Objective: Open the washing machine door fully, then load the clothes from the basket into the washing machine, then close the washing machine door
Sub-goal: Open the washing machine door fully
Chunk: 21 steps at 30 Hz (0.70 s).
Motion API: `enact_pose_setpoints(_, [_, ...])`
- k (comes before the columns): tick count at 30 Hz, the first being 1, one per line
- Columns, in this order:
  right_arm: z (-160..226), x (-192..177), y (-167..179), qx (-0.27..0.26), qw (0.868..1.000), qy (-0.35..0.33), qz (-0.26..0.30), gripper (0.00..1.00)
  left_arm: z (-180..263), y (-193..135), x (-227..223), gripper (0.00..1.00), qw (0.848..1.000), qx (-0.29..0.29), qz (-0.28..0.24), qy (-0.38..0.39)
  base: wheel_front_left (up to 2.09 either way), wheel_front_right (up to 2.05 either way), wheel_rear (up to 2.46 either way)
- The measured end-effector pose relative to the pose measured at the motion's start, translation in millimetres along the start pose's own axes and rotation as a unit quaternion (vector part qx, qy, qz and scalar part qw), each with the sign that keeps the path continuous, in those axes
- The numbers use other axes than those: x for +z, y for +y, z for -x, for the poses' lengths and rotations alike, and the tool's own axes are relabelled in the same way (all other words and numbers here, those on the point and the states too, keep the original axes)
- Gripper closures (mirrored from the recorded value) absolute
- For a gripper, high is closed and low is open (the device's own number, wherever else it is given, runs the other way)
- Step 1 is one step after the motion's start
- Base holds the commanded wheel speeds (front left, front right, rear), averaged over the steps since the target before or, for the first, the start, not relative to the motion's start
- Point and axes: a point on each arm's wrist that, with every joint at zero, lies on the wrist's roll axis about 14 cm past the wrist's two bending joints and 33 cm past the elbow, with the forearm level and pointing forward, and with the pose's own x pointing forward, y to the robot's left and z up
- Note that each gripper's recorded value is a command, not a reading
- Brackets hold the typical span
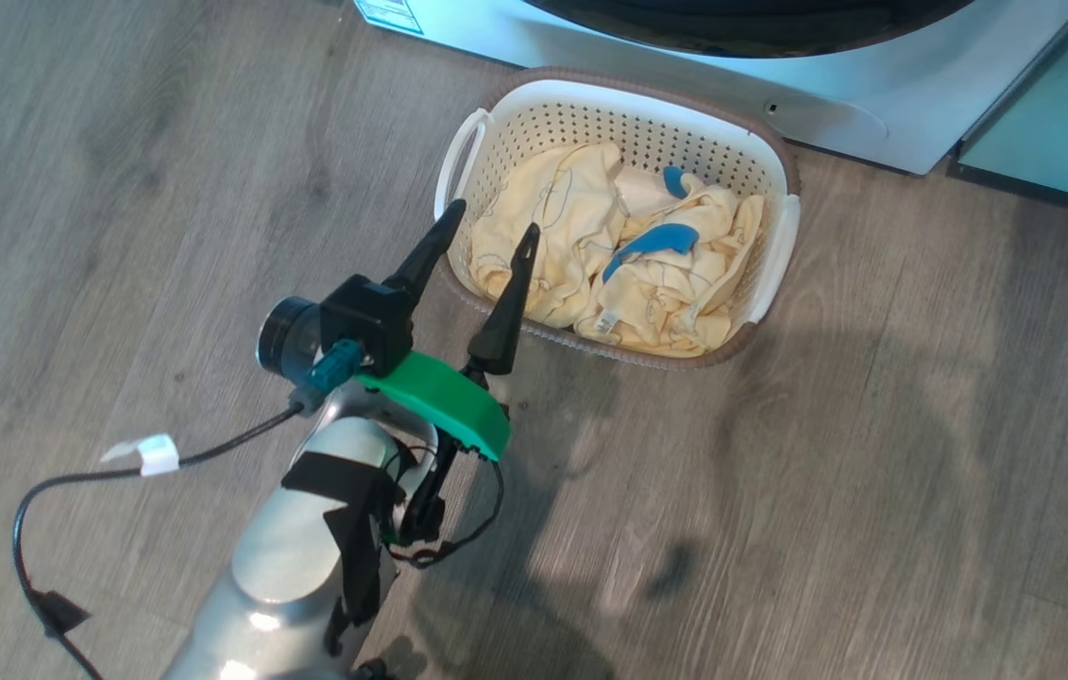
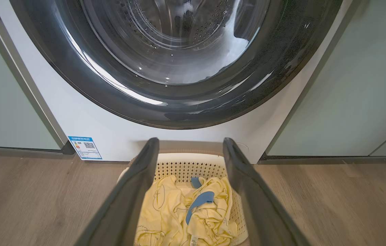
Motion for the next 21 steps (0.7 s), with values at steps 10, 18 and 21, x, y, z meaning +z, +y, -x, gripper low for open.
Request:
enact_pose_setpoints(10, [-3.9, -1.4, -2.4, -0.004, 1.000, 0.004, 0.008, 1.00, 1.7, 0.4, -3.0, 0.00, 1.000, 0.004, 0.004, 0.005, 0.00, 0.00, 0.00])
enact_pose_setpoints(18, [-7.5, -1.7, -6.4, -0.010, 1.000, 0.001, 0.015, 1.00, 2.1, 0.4, -4.8, 0.00, 1.000, 0.003, 0.003, 0.008, 0.00, 0.00, 0.00])
enact_pose_setpoints(21, [-9.5, -1.4, -10.0, -0.014, 1.000, 0.001, 0.016, 1.00, 2.3, -0.4, -6.7, 0.00, 1.000, 0.001, 0.002, 0.011, 0.00, 0.00, 0.00])
